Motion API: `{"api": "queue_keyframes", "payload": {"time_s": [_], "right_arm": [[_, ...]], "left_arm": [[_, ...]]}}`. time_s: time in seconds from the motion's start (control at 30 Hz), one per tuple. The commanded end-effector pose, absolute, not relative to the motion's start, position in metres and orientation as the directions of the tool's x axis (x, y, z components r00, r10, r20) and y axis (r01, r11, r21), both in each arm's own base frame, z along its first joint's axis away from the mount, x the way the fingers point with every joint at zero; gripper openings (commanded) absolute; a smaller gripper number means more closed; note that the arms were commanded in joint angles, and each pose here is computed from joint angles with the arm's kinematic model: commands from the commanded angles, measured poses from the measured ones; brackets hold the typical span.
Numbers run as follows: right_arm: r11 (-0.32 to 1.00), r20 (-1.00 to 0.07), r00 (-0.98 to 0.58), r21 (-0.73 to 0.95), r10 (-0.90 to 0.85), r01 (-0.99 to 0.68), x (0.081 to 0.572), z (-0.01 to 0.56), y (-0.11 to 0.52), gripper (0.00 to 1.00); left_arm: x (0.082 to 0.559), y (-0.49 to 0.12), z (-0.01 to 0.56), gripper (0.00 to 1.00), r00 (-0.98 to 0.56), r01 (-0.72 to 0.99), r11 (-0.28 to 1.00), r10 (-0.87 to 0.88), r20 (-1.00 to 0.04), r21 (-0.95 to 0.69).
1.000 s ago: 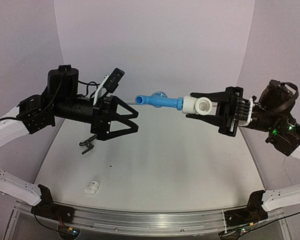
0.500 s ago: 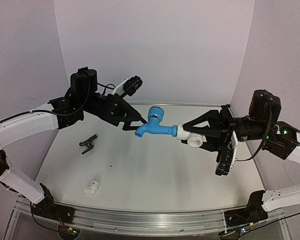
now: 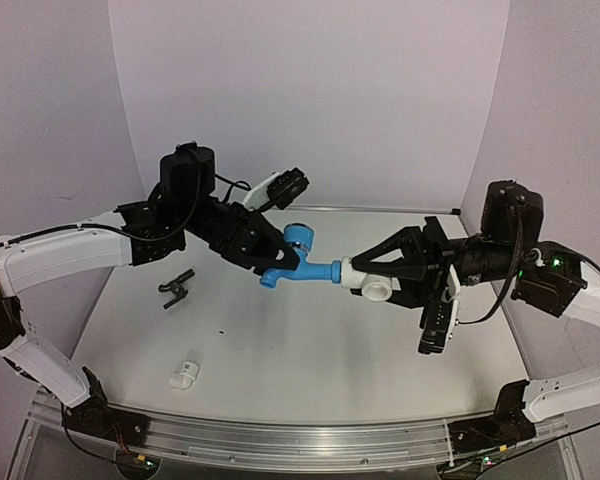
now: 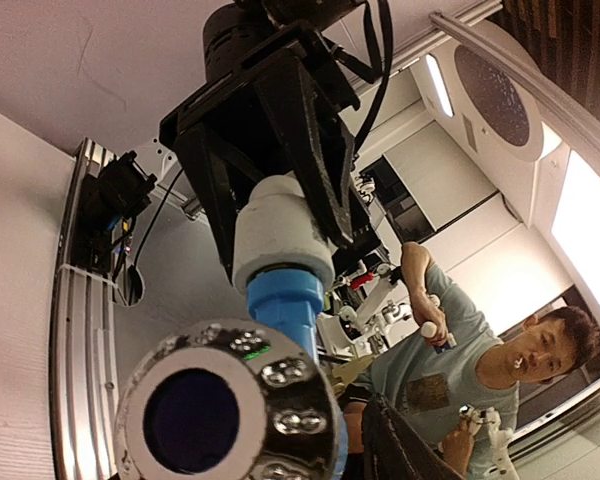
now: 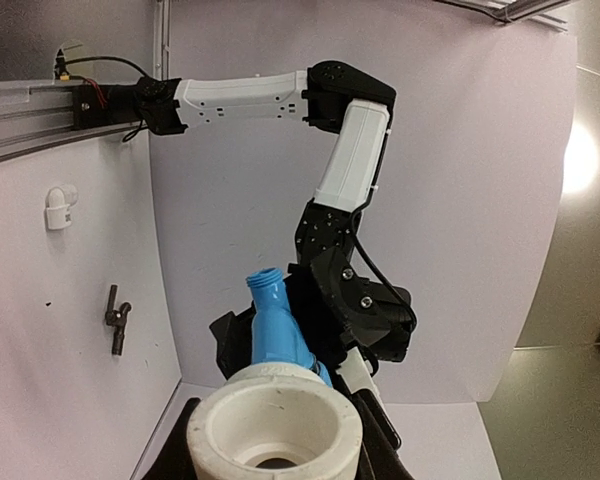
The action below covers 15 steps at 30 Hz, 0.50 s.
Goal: Install the water faucets
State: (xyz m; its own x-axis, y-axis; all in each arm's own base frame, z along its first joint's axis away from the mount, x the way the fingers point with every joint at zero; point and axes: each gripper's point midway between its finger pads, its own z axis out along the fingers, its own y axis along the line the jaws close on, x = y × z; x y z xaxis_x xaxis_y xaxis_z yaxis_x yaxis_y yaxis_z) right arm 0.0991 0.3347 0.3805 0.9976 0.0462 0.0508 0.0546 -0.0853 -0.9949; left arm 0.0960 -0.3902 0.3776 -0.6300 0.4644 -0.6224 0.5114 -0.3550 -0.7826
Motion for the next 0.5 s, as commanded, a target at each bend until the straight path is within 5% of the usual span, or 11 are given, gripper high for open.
{"api": "queue_keyframes", "payload": {"time_s": [0.0, 0.13, 0.27, 0.37, 0.47], "right_arm": [[0.012, -0.049, 0.998, -0.999, 0.047, -0.05, 0.096, 0.412, 0.332, 0.0], [0.099, -0.231, 0.972, -0.967, 0.047, -0.235, 0.099, 0.436, 0.33, 0.0], [0.122, -0.476, 0.876, -0.867, 0.081, -0.483, 0.104, 0.457, 0.333, 0.0], [0.116, -0.73, 0.673, -0.663, 0.123, -0.74, 0.111, 0.473, 0.341, 0.0], [0.068, -0.871, 0.466, -0.461, 0.156, -0.885, 0.113, 0.474, 0.347, 0.0]], "left_arm": [[0.089, -0.382, 0.406, 0.43, -0.543, 0.603, -0.444, 0.379, -0.749, -0.662], [0.09, -0.378, 0.412, 0.27, -0.508, 0.673, -0.438, 0.312, -0.803, -0.596], [0.094, -0.375, 0.42, 0.25, -0.462, 0.752, -0.41, 0.233, -0.856, -0.517], [0.097, -0.372, 0.429, 0.2, -0.406, 0.815, -0.379, 0.166, -0.899, -0.438], [0.097, -0.367, 0.438, 0.12, -0.326, 0.879, -0.338, 0.091, -0.941, -0.337]]}}
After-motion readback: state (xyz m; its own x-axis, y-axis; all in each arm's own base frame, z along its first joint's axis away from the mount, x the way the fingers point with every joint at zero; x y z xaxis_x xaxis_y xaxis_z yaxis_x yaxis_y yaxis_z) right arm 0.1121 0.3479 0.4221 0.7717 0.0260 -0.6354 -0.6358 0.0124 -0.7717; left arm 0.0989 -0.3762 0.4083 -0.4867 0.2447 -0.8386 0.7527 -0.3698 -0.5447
